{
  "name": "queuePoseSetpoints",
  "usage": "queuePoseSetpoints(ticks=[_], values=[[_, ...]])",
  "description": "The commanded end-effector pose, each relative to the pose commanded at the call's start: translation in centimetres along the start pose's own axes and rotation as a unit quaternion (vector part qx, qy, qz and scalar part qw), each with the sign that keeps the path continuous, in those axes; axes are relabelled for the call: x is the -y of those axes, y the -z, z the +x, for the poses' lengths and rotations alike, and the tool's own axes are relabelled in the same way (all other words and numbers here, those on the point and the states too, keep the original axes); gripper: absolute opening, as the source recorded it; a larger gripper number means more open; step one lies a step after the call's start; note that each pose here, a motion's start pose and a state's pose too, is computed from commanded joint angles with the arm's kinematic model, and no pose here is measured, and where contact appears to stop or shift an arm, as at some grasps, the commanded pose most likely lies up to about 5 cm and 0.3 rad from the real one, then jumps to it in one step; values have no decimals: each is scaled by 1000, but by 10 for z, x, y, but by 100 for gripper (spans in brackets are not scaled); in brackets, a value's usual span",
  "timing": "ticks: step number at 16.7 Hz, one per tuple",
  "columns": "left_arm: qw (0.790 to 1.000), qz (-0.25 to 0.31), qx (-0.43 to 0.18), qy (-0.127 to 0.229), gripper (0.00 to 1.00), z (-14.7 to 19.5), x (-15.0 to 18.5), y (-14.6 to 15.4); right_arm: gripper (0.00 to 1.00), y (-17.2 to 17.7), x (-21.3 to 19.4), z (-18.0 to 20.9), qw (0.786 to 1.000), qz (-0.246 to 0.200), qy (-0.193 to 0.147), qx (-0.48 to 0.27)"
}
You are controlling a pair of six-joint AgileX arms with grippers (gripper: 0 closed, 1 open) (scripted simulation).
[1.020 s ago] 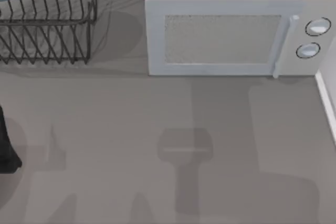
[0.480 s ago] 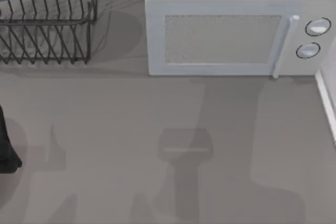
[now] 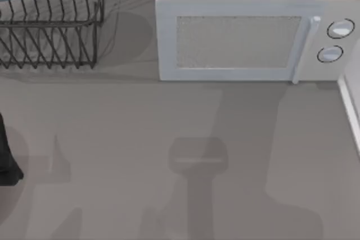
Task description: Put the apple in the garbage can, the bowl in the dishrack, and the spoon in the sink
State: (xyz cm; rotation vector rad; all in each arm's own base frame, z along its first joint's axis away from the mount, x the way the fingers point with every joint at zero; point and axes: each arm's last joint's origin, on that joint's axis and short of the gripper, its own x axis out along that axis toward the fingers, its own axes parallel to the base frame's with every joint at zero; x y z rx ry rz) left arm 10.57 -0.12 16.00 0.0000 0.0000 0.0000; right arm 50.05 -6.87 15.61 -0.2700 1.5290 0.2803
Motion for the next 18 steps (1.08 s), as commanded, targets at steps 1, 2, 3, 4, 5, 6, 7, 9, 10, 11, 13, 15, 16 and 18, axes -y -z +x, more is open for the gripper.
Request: queuePoseSetpoints(ticks=[1,2,3,4,5,6,7,9,10,11,13,15,16,18], values=[[1000,0,0,0,100,0,0,0,15,0,0,0,1000,0,0,0],[1000,0,0,0,100,0,0,0,23,0,0,0,1000,0,0,0],[1000,0,0,0,100,0,0,0,30,0,0,0,1000,0,0,0],[1000,0,0,0,100,0,0,0,38,0,0,0,1000,0,0,0],[1000,0,0,0,100,0,0,0,45,0,0,0,1000,0,0,0],[1000,0,0,0,100,0,0,0,53,0,0,0,1000,0,0,0],[1000,0,0,0,100,0,0,0,60,0,0,0,1000,0,0,0],[1000,0,0,0,100,0,0,0,75,0,0,0,1000,0,0,0],[1000,0,0,0,100,0,0,0,83,0,0,0,1000,0,0,0],[1000,0,0,0,100,0,0,0,90,0,0,0,1000,0,0,0],[1000,0,0,0,100,0,0,0,100,0,0,0,1000,0,0,0],[1000,0,0,0,100,0,0,0,100,0,0,0,1000,0,0,0],[1000,0,0,0,100,0,0,0,100,0,0,0,1000,0,0,0],[1000,0,0,0,100,0,0,0,100,0,0,0,1000,0,0,0]])
